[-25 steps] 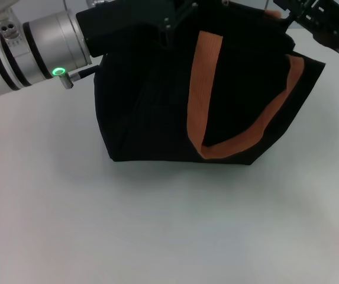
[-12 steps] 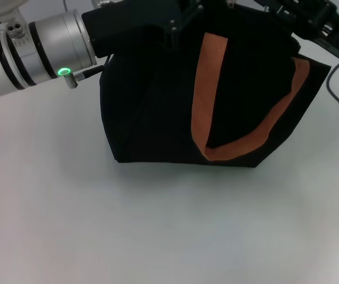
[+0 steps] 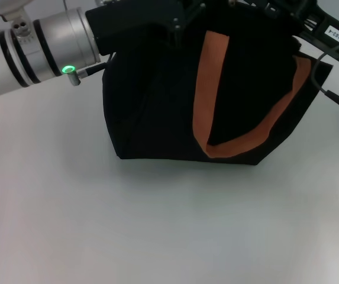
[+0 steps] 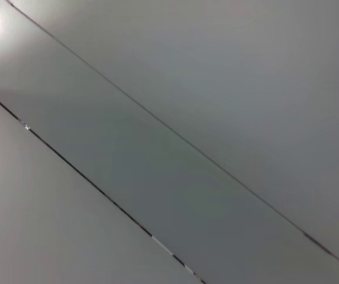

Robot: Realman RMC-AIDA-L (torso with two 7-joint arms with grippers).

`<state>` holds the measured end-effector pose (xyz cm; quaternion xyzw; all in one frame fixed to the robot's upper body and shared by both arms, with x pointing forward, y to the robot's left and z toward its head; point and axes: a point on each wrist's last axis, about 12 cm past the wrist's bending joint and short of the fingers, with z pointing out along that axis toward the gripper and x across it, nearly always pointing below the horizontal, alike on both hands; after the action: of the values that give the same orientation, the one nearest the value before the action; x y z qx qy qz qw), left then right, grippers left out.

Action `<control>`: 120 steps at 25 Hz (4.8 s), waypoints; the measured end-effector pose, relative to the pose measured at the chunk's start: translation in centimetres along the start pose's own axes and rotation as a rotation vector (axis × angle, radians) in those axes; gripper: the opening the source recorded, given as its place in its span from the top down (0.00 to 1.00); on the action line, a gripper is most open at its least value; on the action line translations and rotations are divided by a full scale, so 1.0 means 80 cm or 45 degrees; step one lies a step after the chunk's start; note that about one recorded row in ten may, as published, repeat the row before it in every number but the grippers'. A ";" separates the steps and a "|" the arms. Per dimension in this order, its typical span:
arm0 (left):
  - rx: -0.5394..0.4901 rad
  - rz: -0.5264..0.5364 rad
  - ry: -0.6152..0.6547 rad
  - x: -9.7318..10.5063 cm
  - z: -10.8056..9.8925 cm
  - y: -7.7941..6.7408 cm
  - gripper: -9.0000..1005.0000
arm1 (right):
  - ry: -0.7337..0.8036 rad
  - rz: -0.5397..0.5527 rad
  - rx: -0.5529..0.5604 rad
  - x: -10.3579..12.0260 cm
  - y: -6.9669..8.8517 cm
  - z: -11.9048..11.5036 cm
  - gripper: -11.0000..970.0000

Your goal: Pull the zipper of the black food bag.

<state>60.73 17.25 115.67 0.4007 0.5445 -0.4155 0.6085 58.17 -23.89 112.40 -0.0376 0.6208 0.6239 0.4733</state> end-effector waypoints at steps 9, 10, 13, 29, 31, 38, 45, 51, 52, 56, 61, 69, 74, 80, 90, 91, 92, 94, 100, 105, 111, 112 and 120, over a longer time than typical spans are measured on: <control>0.000 0.012 -0.001 0.001 0.004 0.001 0.96 | 0.033 0.013 0.000 0.001 0.000 0.010 0.35; -0.003 0.011 -0.005 0.000 0.004 0.001 0.96 | 0.033 0.014 0.004 0.001 0.000 0.009 0.35; -0.007 0.018 -0.004 0.000 0.005 0.002 0.96 | 0.033 0.028 0.004 0.001 -0.001 0.009 0.35; -0.022 0.029 -0.010 -0.001 0.006 0.004 0.96 | 0.049 0.089 -0.031 0.003 0.004 0.012 0.36; -0.025 0.030 -0.009 -0.001 0.006 0.004 0.96 | 0.047 0.093 -0.032 0.002 0.004 0.012 0.36; -0.026 0.030 -0.008 -0.001 0.007 0.004 0.96 | 0.046 0.112 -0.041 0.002 0.005 0.014 0.36; -0.044 0.024 -0.013 0.000 0.006 0.005 0.96 | 0.047 0.110 -0.043 0.001 0.005 0.016 0.36; -0.042 0.027 -0.011 0.001 0.008 0.005 0.96 | 0.045 0.110 -0.036 0.001 0.004 0.017 0.36; -0.042 0.027 -0.010 0.001 0.008 0.004 0.96 | 0.044 0.110 -0.036 0.001 0.004 0.017 0.36; -0.042 0.030 -0.009 0.002 0.008 0.004 0.96 | 0.037 0.111 -0.035 0.000 0.004 0.017 0.36; -0.047 0.030 -0.007 0.002 0.008 0.005 0.96 | 0.041 0.111 -0.039 0.000 0.005 0.019 0.36; -0.052 0.040 -0.012 0.001 0.008 0.005 0.96 | 0.050 0.122 -0.039 0.007 0.003 0.023 0.49; -0.056 0.031 -0.011 0.003 0.008 0.005 0.96 | 0.038 0.125 -0.039 0.008 0.003 0.021 0.58; -0.057 0.030 -0.010 0.004 0.008 0.005 0.96 | 0.040 0.119 -0.040 0.009 0.003 0.020 0.63; -0.061 0.028 -0.019 0.003 0.008 0.005 0.96 | 0.031 0.027 -0.043 0.009 0.003 0.016 0.73; -0.061 0.028 -0.020 0.003 0.008 0.005 0.96 | 0.025 -0.043 -0.054 0.011 0.004 0.014 0.74; -0.061 0.028 -0.020 0.003 0.008 0.005 0.96 | 0.025 -0.043 -0.054 0.011 0.004 0.014 0.74; -0.063 0.027 -0.022 0.002 0.008 0.006 0.96 | -0.006 -0.126 -0.076 0.013 0.006 0.008 0.72; -0.065 0.025 -0.020 0.003 0.007 0.005 0.96 | -0.099 -0.344 -0.156 0.020 0.017 -0.016 0.67; -0.064 0.023 -0.020 0.003 0.007 0.005 0.96 | -0.137 -0.324 -0.088 0.029 0.013 -0.051 0.53; -0.044 0.022 -0.025 0.003 0.010 0.002 0.96 | -0.135 -0.084 -0.023 0.027 0.005 -0.064 0.40; -0.041 0.021 -0.025 0.003 0.010 0.002 0.96 | -0.128 -0.031 -0.013 0.025 0.004 -0.065 0.40; -0.027 0.026 -0.021 0.004 0.013 -0.001 0.96 | 0.008 0.199 -0.016 0.012 0.004 -0.053 0.40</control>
<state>61.06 16.20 115.45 0.3963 0.5397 -0.4068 0.6214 55.13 -26.69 111.07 0.0061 0.6194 0.6626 0.4210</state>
